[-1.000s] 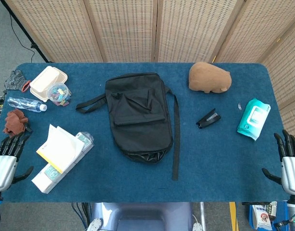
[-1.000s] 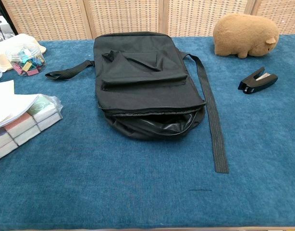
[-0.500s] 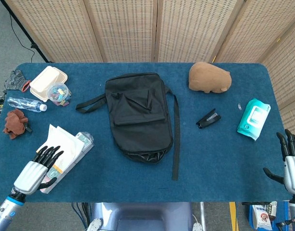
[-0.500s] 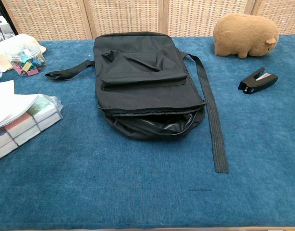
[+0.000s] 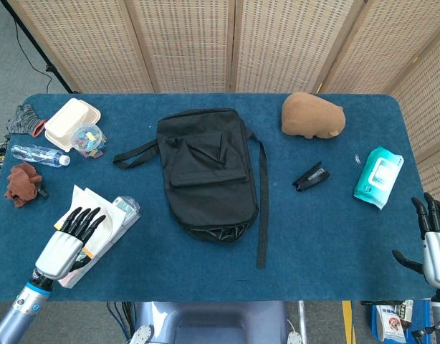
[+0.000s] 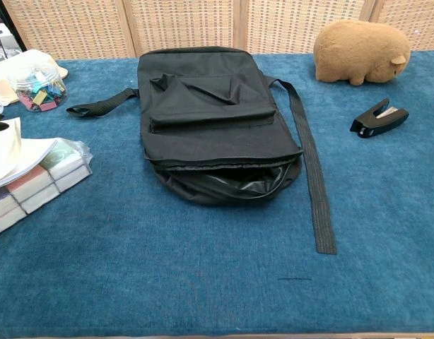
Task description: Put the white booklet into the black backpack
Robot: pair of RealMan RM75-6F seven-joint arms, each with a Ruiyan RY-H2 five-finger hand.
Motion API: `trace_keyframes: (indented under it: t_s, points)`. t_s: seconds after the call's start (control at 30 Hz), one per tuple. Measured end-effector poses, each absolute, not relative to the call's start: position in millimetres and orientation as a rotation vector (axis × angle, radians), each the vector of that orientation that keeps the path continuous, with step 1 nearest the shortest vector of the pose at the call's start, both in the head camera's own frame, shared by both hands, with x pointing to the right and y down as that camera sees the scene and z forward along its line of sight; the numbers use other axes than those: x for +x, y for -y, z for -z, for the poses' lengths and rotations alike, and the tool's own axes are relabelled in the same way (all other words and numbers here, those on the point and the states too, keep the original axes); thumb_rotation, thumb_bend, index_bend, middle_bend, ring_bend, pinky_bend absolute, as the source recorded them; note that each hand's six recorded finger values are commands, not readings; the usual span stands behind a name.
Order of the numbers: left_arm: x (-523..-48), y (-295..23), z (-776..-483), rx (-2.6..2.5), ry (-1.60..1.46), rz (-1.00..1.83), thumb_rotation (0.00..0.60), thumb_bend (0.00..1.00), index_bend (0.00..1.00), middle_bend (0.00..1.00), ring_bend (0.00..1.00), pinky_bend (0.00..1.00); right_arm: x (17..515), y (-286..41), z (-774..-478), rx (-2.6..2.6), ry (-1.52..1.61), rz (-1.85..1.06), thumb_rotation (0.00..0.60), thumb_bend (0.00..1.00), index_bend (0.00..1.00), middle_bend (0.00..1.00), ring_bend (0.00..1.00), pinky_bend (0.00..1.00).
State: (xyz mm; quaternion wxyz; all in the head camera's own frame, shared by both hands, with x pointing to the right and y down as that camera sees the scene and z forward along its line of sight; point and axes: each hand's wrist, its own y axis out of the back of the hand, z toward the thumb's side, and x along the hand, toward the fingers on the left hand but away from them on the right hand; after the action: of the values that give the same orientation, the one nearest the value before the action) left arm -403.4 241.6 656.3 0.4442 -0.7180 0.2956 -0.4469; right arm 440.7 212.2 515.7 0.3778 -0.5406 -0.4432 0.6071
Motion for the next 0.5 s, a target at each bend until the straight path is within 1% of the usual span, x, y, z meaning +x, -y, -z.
trace_keyframes:
  t_s: [0.13, 0.27, 0.37, 0.43, 0.5]
  points:
    - [-405.0, -236.8, -661.5, -1.756, -0.715, 1.100, 0.600, 0.31, 0.00, 0.00, 0.00, 0.13, 440.0, -212.6, -517.7, -1.388, 1.123, -1.557, 0.600, 0.00, 0.00, 0.00, 0.00, 0.00]
    - [-404.0, -234.7, -666.3, -1.758, -0.695, 1.075, 0.600, 0.37, 0.00, 0.00, 0.00, 0.21, 439.8, -213.1, -518.0, -1.388, 1.118, -1.560, 0.600, 0.00, 0.00, 0.00, 0.00, 0.00]
    - [-402.2, -234.6, -671.0, -1.768, -0.680, 1.064, 0.600, 0.40, 0.01, 0.00, 0.04, 0.28, 439.4, -213.6, -517.9, -1.391, 1.116, -1.558, 0.600, 0.00, 0.00, 0.00, 0.00, 0.00]
    - [-400.8, -234.7, -673.0, -1.772, -0.672, 1.056, 0.600, 0.41, 0.05, 0.02, 0.07, 0.33, 439.2, -213.6, -518.1, -1.392, 1.115, -1.558, 0.600, 0.00, 0.00, 0.00, 0.00, 0.00]
    - [-399.9, -234.9, -674.2, -1.771, -0.666, 1.048, 0.600, 0.42, 0.14, 0.08, 0.12, 0.39, 438.9, -213.8, -518.1, -1.394, 1.113, -1.558, 0.600, 0.00, 0.00, 0.00, 0.00, 0.00]
